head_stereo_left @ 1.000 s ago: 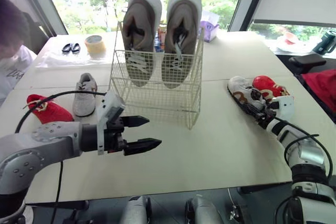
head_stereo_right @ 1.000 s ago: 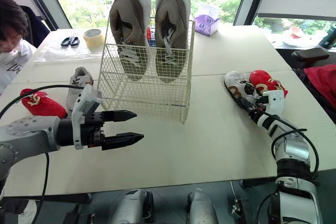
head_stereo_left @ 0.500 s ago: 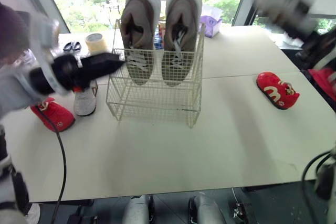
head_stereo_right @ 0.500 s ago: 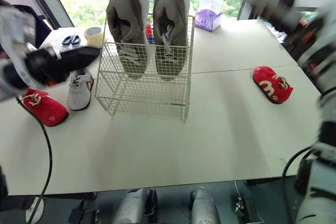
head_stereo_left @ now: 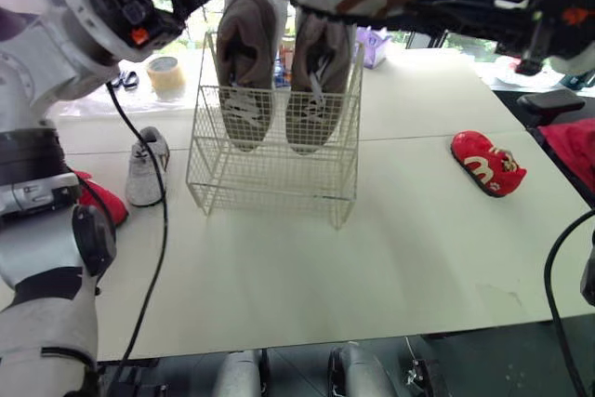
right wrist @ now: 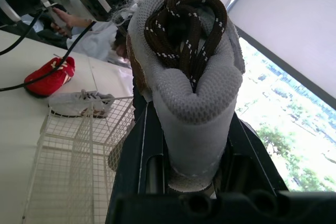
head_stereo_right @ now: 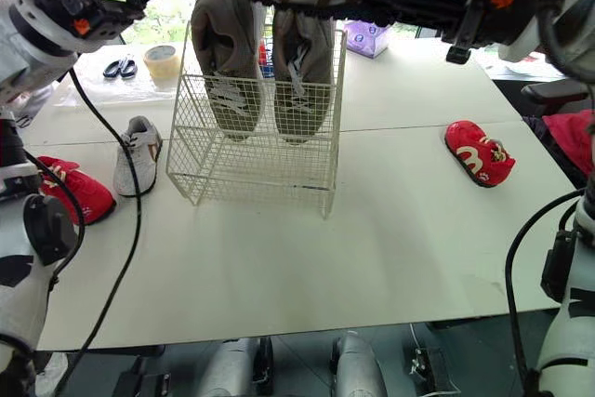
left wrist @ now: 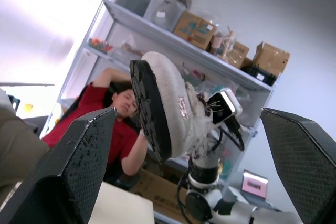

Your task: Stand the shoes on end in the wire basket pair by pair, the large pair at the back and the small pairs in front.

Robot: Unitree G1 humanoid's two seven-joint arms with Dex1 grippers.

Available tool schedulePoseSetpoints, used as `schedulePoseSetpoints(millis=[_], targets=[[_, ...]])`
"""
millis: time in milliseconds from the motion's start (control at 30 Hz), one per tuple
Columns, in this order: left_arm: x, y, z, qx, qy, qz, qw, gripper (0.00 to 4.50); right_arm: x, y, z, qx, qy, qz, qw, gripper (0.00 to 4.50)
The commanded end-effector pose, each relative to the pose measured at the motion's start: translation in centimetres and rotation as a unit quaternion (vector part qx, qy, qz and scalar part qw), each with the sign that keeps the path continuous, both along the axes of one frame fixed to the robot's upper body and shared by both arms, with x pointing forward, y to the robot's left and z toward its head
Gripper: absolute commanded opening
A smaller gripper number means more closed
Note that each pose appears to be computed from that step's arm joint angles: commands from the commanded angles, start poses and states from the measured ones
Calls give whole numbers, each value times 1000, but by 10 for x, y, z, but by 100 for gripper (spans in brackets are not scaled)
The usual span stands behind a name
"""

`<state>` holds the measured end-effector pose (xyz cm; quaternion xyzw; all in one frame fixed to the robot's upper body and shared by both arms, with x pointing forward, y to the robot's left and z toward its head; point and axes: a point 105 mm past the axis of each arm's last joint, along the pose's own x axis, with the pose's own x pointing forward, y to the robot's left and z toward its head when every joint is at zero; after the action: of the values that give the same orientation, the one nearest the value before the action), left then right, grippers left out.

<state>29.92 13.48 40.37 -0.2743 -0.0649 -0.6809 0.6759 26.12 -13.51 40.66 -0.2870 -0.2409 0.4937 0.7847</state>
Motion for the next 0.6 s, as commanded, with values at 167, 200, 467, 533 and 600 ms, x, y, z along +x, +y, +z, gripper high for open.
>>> schedulePoseSetpoints(millis=[167,200,467,533,600], targets=[[-10,-15,5,41,-27,-41,998,450,-15,20,5,-26,-41,43,998,66],[-10,-17,4,49,-27,-45,997,450,-14,22,3,-33,-41,45,998,66],[-14,-23,-2,72,-34,-73,994,315,-14,26,-2,-38,-39,49,997,64],[-14,-22,-4,69,-33,-71,995,214,-14,27,-2,-33,-36,50,998,64],[-14,-22,-5,68,-33,-69,995,115,-14,28,-1,-23,-33,53,998,64]])
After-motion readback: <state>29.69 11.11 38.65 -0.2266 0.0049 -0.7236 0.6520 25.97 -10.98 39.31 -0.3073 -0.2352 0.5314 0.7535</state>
